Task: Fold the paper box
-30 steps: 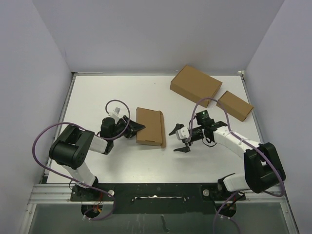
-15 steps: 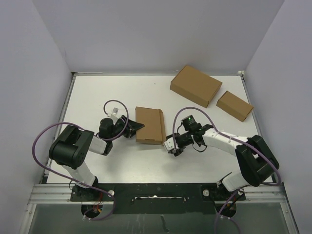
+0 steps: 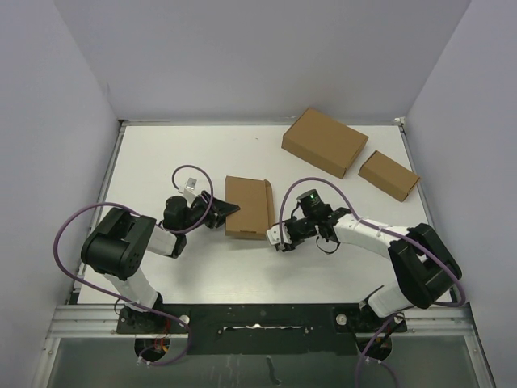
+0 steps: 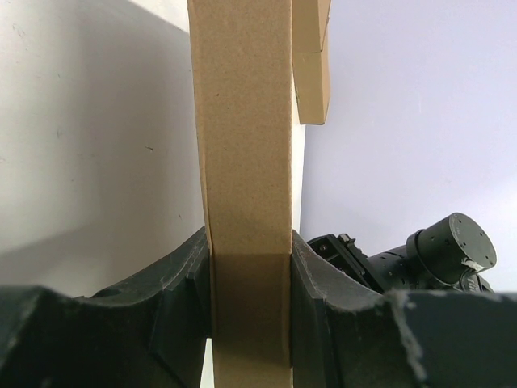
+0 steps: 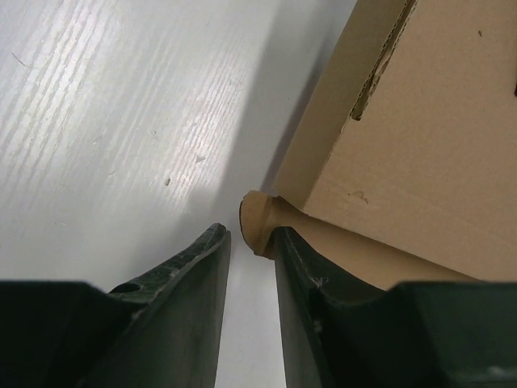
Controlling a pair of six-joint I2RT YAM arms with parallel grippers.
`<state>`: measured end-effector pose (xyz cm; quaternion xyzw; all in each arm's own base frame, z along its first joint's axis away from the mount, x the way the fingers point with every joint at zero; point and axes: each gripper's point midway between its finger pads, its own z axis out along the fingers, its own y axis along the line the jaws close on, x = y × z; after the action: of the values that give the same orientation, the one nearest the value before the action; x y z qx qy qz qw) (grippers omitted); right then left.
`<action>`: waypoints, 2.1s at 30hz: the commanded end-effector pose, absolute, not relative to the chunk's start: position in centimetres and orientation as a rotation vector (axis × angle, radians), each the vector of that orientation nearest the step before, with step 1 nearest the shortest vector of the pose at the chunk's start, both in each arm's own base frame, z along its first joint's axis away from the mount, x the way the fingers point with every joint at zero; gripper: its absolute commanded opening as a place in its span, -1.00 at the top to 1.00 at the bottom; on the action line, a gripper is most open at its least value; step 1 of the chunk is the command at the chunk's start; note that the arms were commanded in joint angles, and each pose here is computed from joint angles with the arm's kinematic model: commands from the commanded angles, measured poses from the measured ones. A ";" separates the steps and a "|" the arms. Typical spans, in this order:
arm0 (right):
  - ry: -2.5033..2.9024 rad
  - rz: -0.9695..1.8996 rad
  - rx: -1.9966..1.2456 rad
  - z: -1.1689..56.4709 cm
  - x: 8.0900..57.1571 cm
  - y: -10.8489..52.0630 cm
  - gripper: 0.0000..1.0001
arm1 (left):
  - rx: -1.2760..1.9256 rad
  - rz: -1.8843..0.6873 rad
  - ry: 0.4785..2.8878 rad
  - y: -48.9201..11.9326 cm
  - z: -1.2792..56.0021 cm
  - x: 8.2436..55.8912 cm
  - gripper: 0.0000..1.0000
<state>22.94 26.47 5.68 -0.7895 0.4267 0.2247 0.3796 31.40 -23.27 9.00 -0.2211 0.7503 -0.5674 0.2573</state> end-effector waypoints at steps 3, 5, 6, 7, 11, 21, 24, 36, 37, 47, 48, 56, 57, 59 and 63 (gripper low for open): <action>1.054 0.564 -1.979 6.6 23.2 27.3 0.40 | -0.537 -1.584 1.972 -23.4 10.3 31.7 0.55; 1.052 0.570 -1.974 6.8 23.1 27.4 0.42 | -0.539 -1.586 1.972 -23.5 10.3 31.7 0.55; 1.053 0.571 -1.970 6.8 23.1 27.5 0.43 | -0.536 -1.586 1.972 -23.5 10.3 31.7 0.55; 1.054 0.571 -1.968 6.9 23.1 27.5 0.46 | -0.537 -1.587 1.971 -23.5 10.3 31.7 0.55; 1.059 0.570 -1.961 7.0 23.2 27.6 0.52 | -0.532 -1.590 1.969 -23.5 10.4 31.7 0.55; 1.070 0.581 -1.945 7.3 23.1 27.8 0.61 | -0.520 -1.595 1.967 -23.5 10.4 31.6 0.56; 1.078 0.590 -1.937 7.5 23.1 27.9 0.60 | -0.517 -1.597 1.962 -23.5 10.5 31.6 0.56; 1.082 0.609 -1.919 8.0 23.0 28.0 0.65 | -0.516 -1.602 1.957 -23.3 10.5 31.6 0.56; 1.083 0.610 -1.918 8.0 23.0 28.0 0.66 | -0.512 -1.604 1.955 -23.3 10.6 31.6 0.56; 1.122 0.633 -1.880 8.5 23.5 28.0 0.84 | -0.448 -1.632 1.926 -23.6 11.3 31.4 0.56; 1.128 0.640 -1.877 8.4 23.5 28.0 0.85 | -0.438 -1.636 1.922 -23.6 11.4 31.4 0.56; 1.155 0.692 -1.849 8.9 23.4 28.0 0.90 | -0.341 -1.659 1.926 -24.1 11.9 31.0 0.56; 1.161 0.695 -1.847 8.9 23.5 28.0 0.90 | -0.330 -1.661 1.926 -24.2 11.9 31.0 0.56; 1.169 0.705 -1.842 8.9 23.5 28.0 0.91 | -0.316 -1.661 1.928 -24.2 11.9 30.9 0.56; 1.197 0.725 -1.823 9.0 23.7 27.9 0.92 | -0.284 -1.672 1.924 -24.4 12.1 30.9 0.56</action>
<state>22.43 26.89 6.34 -0.7356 0.4881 0.2800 0.3771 30.64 -23.58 9.65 -0.1704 0.7419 -0.5943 0.2596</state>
